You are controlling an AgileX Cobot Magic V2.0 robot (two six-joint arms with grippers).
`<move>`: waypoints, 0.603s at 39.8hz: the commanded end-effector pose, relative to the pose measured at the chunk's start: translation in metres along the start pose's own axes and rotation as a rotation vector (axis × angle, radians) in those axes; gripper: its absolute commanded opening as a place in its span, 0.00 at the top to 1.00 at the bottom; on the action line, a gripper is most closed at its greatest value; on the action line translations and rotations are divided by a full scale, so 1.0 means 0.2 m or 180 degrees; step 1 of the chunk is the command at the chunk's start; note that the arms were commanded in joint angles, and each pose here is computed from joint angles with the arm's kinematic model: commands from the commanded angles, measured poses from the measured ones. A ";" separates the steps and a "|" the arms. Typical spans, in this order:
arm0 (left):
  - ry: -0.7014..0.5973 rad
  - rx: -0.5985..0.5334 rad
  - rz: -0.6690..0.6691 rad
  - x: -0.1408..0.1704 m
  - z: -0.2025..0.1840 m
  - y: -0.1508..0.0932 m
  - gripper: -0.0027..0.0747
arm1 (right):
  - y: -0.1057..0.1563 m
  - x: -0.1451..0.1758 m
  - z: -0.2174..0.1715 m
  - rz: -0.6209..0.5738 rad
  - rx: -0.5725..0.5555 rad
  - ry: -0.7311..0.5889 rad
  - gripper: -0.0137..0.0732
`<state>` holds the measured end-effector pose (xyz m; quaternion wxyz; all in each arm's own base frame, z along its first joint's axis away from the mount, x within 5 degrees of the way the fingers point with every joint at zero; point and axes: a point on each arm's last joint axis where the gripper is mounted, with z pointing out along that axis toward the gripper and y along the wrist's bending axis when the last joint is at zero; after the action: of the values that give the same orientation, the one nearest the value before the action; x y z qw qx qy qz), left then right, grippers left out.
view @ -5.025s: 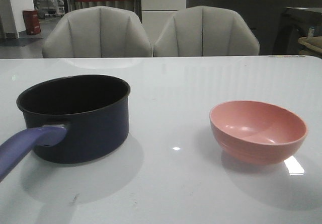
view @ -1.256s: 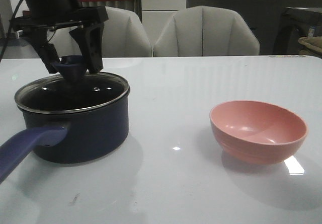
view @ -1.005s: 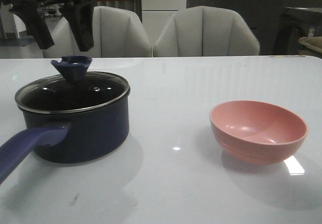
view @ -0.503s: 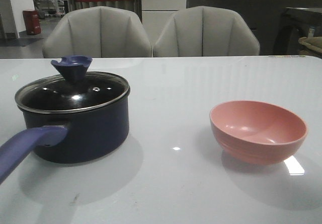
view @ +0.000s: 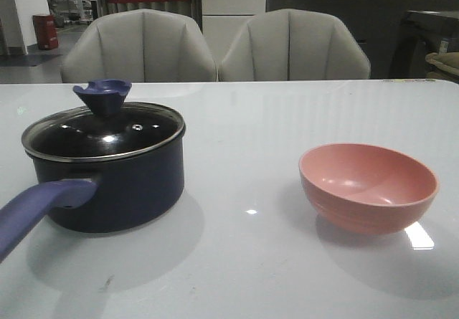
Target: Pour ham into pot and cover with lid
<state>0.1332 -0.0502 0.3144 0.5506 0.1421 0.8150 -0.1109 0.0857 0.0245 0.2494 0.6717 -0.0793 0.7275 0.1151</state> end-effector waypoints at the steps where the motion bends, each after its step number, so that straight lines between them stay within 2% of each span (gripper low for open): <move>1: -0.0705 -0.0016 -0.0004 0.02 -0.11 0.00 0.25 | 0.00 -0.08 0.00 -0.0029 0.0031 -0.0316 0.67; 8: -0.0989 -0.0024 -0.0004 0.17 -0.19 0.00 0.25 | 0.00 -0.08 0.00 -0.0029 0.0031 -0.0316 0.67; 16: -0.1232 -0.0030 -0.0003 0.20 -0.23 0.01 0.26 | 0.00 -0.08 0.00 -0.0029 0.0031 -0.0316 0.67; 19: -0.1218 -0.0030 -0.0003 0.20 -0.23 0.01 0.36 | 0.00 -0.08 0.00 -0.0029 0.0031 -0.0316 0.67; 24: -0.1224 -0.0030 -0.0003 0.20 -0.23 0.01 0.73 | 0.00 -0.08 0.00 -0.0029 0.0031 -0.0316 0.67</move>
<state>0.0795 -0.0296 0.2783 0.6584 0.1238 0.7317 -0.1256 0.0857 0.0245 0.2494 0.6717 -0.0793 0.7275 0.1151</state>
